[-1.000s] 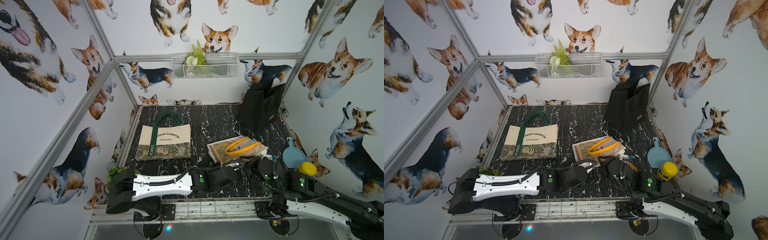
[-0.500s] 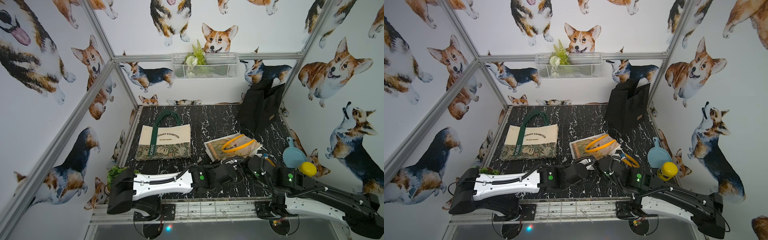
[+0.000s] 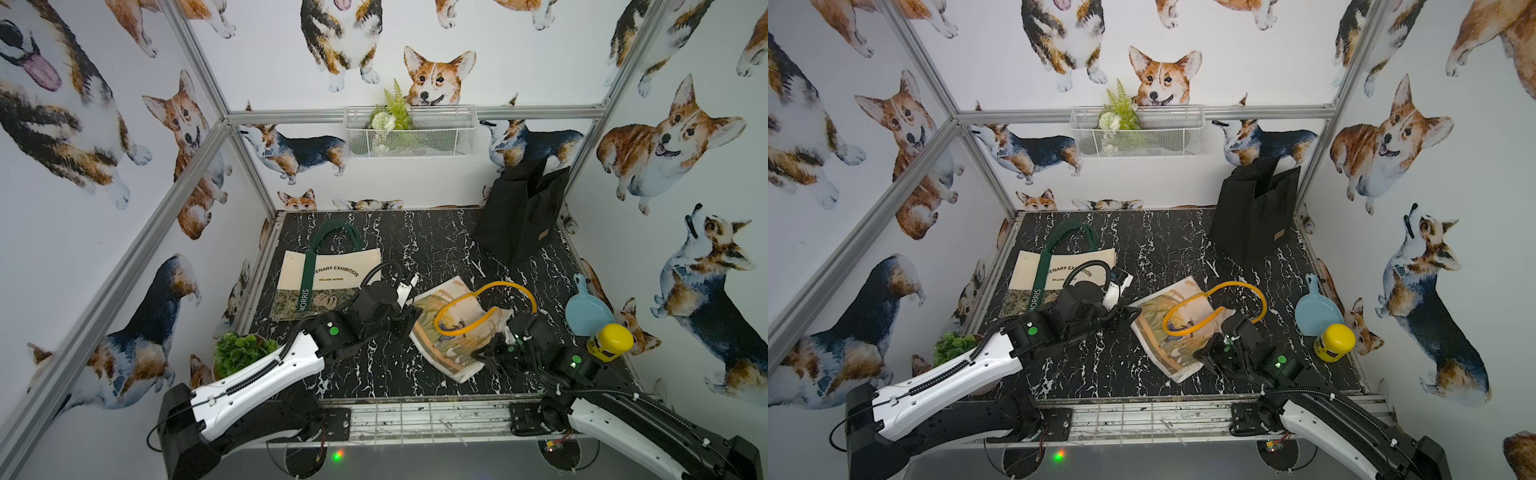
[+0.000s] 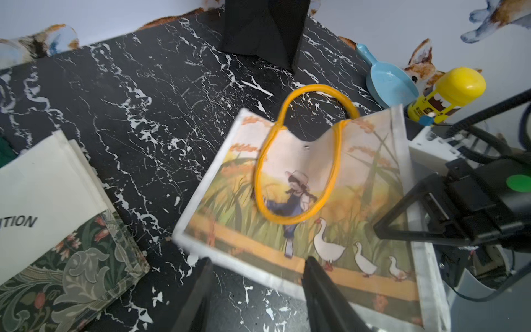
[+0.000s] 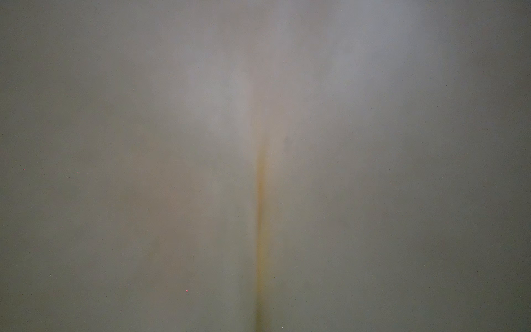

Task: Put away the canvas bag
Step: Press the canvas bag at the center of the board, then pick up the canvas bag from the center of the board.

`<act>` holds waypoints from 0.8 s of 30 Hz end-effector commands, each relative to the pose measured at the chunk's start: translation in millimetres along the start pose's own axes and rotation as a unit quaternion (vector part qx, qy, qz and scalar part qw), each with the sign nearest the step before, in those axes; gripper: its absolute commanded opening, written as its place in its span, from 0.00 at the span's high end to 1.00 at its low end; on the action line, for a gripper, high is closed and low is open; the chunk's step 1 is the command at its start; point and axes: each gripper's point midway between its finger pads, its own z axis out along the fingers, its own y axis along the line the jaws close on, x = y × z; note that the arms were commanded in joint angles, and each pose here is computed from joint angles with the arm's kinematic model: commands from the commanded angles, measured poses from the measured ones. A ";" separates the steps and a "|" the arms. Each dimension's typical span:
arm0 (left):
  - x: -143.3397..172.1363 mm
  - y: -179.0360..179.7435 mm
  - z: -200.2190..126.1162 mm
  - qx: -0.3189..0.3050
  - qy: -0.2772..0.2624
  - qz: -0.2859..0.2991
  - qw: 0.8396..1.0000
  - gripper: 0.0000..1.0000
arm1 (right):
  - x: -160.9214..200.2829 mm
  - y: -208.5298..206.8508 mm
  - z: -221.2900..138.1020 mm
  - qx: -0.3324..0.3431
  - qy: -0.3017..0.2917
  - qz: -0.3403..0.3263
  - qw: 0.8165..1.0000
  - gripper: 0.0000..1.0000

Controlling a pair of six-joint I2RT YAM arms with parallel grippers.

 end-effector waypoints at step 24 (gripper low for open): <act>124.7 46.8 82.1 0.033 0.303 -0.252 0.919 0.39 | 22.3 -51.0 -22.5 0.097 0.079 -0.041 0.991 1.00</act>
